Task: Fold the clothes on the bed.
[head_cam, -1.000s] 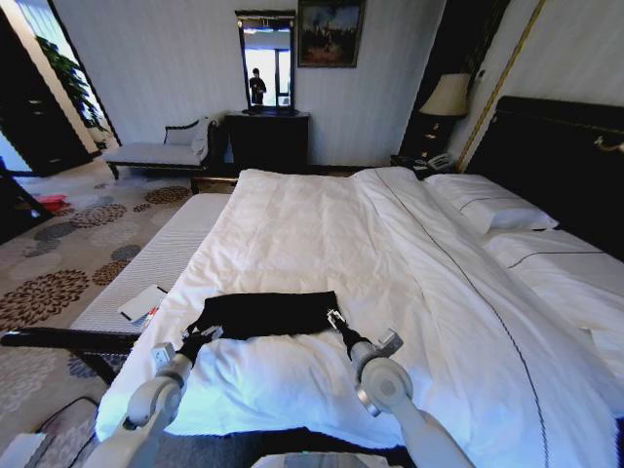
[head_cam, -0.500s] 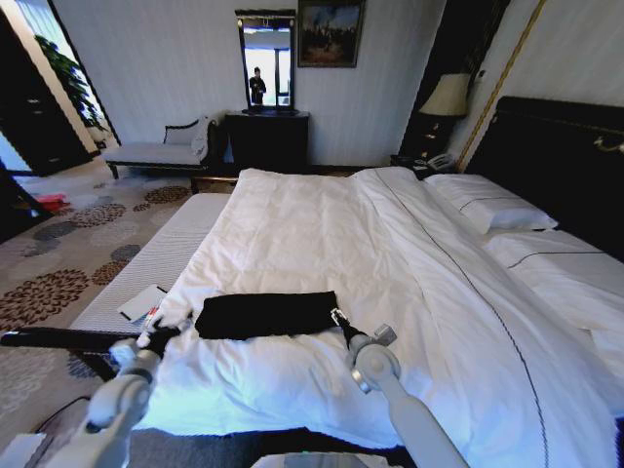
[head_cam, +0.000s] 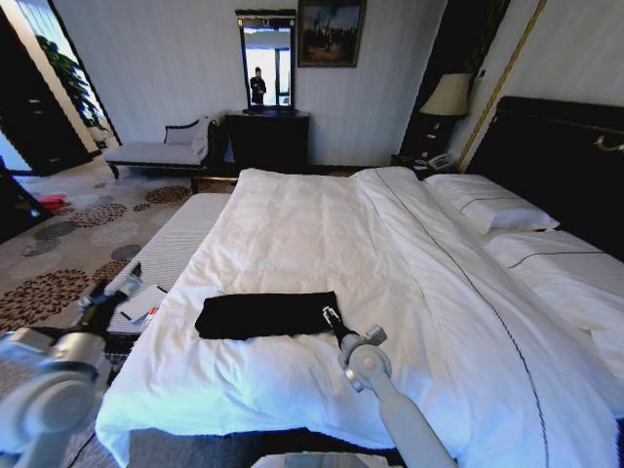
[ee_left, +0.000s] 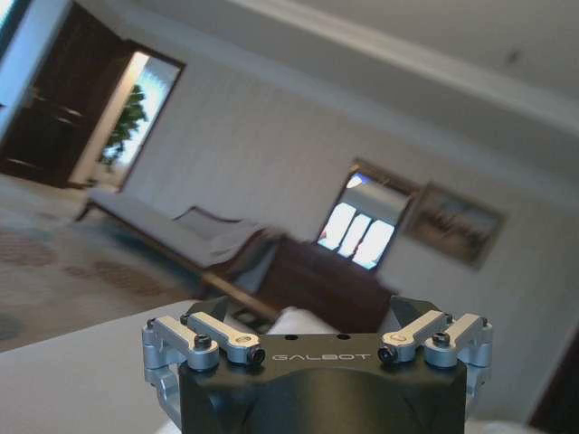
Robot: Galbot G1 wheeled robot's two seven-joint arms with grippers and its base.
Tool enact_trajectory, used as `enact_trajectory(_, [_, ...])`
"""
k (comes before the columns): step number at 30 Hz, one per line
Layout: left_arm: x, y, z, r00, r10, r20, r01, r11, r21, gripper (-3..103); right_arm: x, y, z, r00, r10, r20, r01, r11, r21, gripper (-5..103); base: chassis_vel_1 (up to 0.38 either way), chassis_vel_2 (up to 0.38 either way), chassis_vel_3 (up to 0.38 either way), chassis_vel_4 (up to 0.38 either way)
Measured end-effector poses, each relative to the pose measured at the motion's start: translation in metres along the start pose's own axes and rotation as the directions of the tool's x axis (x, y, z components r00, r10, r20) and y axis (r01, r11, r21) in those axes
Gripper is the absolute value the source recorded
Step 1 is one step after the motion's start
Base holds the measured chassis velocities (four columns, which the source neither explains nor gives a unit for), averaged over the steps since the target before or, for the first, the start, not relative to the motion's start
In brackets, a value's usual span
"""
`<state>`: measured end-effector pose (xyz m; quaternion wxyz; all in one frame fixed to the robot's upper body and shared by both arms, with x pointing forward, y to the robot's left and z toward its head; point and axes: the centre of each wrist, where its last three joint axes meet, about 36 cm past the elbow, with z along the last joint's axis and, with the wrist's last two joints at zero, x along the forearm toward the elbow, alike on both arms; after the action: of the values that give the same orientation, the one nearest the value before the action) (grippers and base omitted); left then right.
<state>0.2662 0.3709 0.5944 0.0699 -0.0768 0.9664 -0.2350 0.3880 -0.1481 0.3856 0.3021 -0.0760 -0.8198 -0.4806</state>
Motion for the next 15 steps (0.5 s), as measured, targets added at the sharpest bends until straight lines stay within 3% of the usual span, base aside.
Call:
enact_trajectory(2, [0.004, -0.010, -0.009, 0.999, 0.046, 0.021, -0.047, 0.998, 0.039, 100, -0.002, -0.001, 0.004, 1.000, -0.014, -0.007, 0.014, 1.000, -0.005, 102, 0.000, 0.000, 0.000, 0.000])
enact_trajectory(4, [0.008, -0.018, -0.015, 0.996, 0.079, 0.035, -0.082, 0.994, 0.068, 100, -0.004, 0.000, 0.009, 0.999, -0.029, -0.017, 0.029, 0.999, -0.019, 93, 0.000, 0.000, 0.000, 0.000])
enact_trajectory(6, [0.009, -0.020, -0.015, 0.996, 0.086, 0.038, -0.089, 0.993, 0.073, 100, -0.004, 0.001, 0.011, 0.999, -0.033, -0.022, 0.033, 0.999, -0.025, 93, 0.000, 0.000, 0.000, 0.000])
enact_trajectory(10, [0.010, -0.024, -0.012, 0.995, 0.090, 0.032, -0.092, 0.993, 0.077, 100, -0.008, 0.002, 0.016, 0.998, -0.056, -0.016, 0.055, 0.997, -0.045, 72, 0.000, 0.000, 0.000, 0.000])
enact_trajectory(12, [0.010, -0.023, -0.011, 0.996, 0.087, 0.030, -0.089, 0.993, 0.077, 100, -0.009, 0.003, 0.015, 0.998, -0.061, -0.010, 0.060, 0.997, -0.050, 72, 0.000, 0.000, 0.000, 0.000])
enact_trajectory(13, [0.009, -0.022, -0.009, 0.996, 0.081, 0.028, -0.083, 0.994, 0.077, 100, -0.010, 0.005, 0.015, 0.998, -0.070, 0.000, 0.070, 0.996, -0.058, 61, 0.000, 0.000, 0.000, 0.000])
enact_trajectory(15, [0.008, -0.022, -0.008, 0.997, 0.079, 0.025, -0.081, 0.994, 0.076, 100, -0.011, 0.005, 0.014, 0.997, -0.075, 0.006, 0.075, 0.995, -0.062, 61, 0.000, 0.000, 0.000, 0.000])
